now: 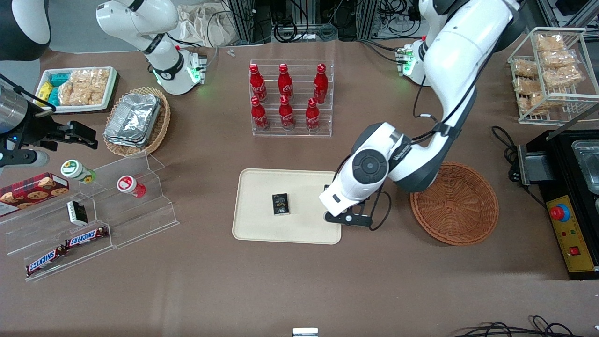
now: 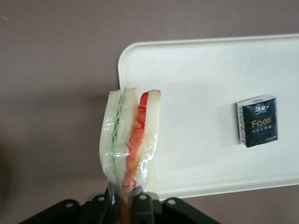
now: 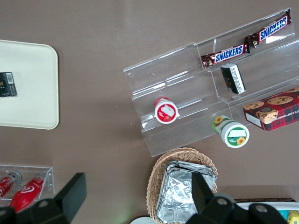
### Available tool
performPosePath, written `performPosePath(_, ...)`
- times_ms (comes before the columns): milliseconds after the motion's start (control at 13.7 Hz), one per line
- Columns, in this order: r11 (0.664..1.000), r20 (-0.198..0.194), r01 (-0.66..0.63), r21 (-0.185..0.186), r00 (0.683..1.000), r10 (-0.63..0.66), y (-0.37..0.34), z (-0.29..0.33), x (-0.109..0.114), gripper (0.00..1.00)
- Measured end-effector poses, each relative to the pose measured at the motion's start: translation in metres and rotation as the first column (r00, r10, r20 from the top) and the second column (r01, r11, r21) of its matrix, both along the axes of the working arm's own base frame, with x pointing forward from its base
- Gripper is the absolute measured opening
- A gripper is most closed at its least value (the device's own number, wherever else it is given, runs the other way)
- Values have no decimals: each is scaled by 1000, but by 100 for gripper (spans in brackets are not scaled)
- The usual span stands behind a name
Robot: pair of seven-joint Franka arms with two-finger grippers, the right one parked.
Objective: Place sandwich from basket to tray
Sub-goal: 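Carry the held sandwich over to the cream tray, then lower the sandwich onto the tray beside the tissue pack and open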
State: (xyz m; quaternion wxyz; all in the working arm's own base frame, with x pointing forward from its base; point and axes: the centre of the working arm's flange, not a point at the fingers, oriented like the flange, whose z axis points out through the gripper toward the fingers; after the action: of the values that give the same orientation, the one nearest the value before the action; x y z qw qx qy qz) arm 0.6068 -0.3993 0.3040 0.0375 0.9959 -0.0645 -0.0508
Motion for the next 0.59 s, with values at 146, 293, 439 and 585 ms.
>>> performPosePath(146,1000,-23,-3,-5,1000,3,-2,-28,1,16)
performPosePath(293,1000,-20,-15,-25,1000,15,-5,-44,4,16)
performPosePath(439,999,-8,-33,-42,999,32,-9,-49,6,15)
performPosePath(585,998,-8,-32,-45,999,32,-16,-51,3,15)
